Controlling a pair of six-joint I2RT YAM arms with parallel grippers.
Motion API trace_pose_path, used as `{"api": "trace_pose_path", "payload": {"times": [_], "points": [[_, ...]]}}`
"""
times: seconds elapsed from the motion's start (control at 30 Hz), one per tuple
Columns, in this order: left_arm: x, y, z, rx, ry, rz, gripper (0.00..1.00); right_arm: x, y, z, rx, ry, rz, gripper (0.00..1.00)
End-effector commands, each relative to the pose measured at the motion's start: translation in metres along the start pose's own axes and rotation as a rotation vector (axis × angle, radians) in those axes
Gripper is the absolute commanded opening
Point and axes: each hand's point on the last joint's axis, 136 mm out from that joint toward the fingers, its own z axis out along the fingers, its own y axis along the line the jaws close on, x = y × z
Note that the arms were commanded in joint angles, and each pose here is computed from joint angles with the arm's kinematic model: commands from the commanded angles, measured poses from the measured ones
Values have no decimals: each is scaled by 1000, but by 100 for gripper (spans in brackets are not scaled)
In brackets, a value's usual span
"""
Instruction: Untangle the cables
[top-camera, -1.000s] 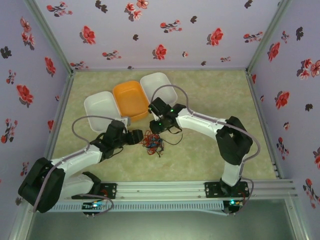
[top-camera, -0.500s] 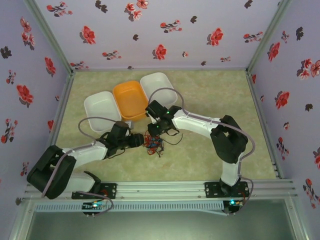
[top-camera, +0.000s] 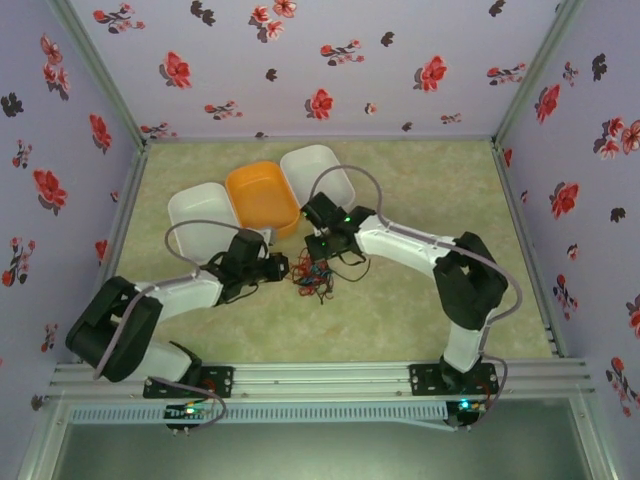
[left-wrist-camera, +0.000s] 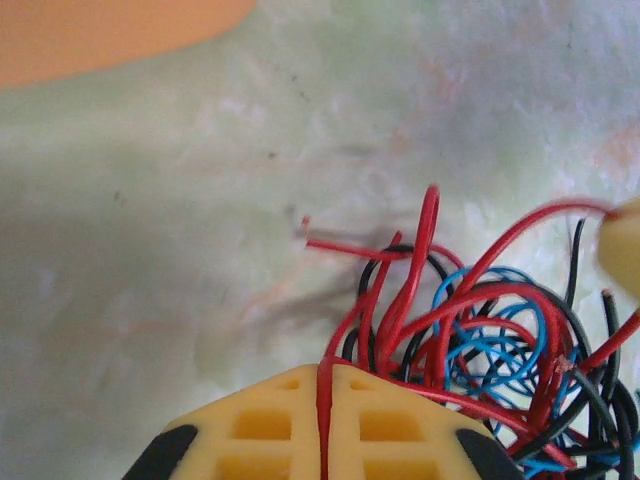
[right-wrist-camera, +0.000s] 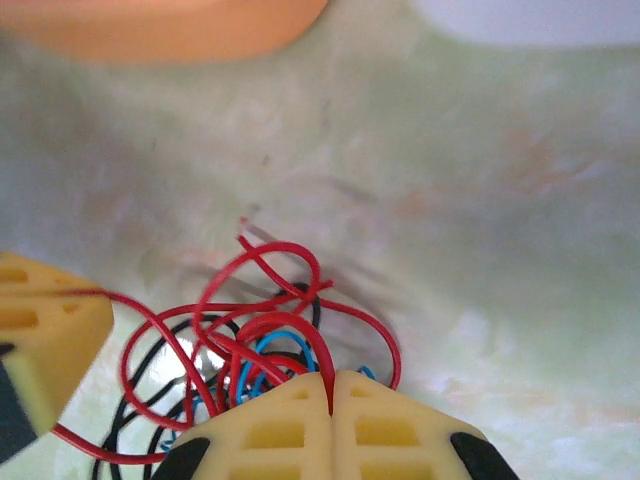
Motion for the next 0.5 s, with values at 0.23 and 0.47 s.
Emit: {"api": "trace_pose_path", "payload": {"times": [0.23, 0.47], "points": [[-42, -44, 19, 60, -57, 167, 0, -26, -49, -40, 62, -158, 167, 0], [-33, -47, 29, 63, -30, 174, 0, -23, -77, -72, 148, -232, 210, 0]]}}
